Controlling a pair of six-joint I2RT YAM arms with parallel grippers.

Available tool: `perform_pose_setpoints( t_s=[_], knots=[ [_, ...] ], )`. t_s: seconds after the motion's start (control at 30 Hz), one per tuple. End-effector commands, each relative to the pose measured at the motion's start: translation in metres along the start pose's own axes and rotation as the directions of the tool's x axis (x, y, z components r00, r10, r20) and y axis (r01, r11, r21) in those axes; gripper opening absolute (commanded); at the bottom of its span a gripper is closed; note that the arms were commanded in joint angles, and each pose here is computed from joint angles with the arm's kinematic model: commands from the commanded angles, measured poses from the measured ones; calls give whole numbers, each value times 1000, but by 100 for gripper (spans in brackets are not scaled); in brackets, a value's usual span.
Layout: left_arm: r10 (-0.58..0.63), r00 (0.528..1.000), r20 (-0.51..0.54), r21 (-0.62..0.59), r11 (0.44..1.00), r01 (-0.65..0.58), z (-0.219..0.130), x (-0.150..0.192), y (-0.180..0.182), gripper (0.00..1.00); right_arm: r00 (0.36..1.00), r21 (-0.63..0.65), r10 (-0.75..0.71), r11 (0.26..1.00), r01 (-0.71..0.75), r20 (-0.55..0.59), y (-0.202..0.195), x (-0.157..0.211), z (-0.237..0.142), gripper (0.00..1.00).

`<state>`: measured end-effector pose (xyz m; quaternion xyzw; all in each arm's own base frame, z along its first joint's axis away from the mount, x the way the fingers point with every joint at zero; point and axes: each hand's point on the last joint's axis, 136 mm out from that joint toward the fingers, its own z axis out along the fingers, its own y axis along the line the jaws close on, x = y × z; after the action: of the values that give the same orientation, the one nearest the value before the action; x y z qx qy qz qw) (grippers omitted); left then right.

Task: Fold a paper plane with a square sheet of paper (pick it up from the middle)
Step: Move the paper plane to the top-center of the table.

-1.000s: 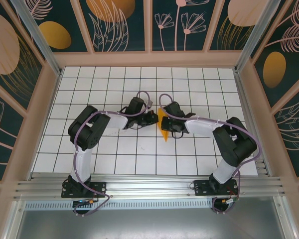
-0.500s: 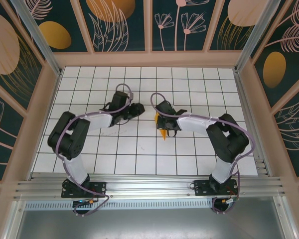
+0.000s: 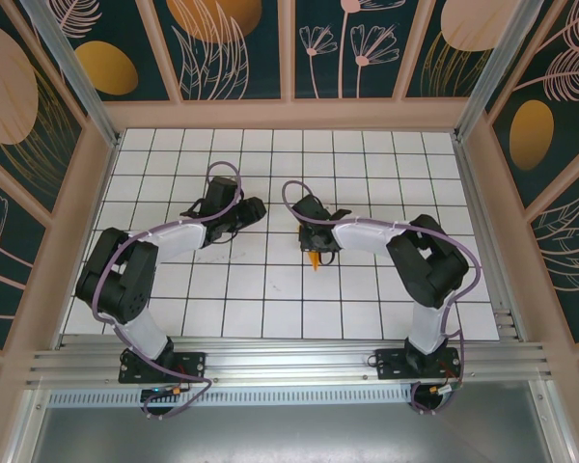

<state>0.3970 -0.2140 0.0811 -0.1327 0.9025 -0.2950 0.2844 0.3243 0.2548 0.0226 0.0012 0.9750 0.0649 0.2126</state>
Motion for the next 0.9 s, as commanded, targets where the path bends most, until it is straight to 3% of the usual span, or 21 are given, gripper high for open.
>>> perform_pose_setpoints(
  t_s=[0.0,0.23,0.43,0.6,0.87],
  knots=[
    [11,1000,29,-43,999,-10,-11,-4,7,54,1000,41,-6,999,7,-20,-2,5,6,15],
    [6,995,102,-108,994,5,-29,-19,19,79,999,45,-23,999,24,-25,1,5,8,8],
    [-19,984,177,-135,990,43,-56,-35,34,96,995,27,-70,997,69,65,21,-42,-18,7],
    [-28,976,215,-160,985,63,-76,-34,53,99,991,35,-65,997,61,121,28,-83,-19,7],
    [4,970,243,-201,979,47,-97,-29,67,99,986,46,-65,997,59,151,35,-125,14,6]
  ],
)
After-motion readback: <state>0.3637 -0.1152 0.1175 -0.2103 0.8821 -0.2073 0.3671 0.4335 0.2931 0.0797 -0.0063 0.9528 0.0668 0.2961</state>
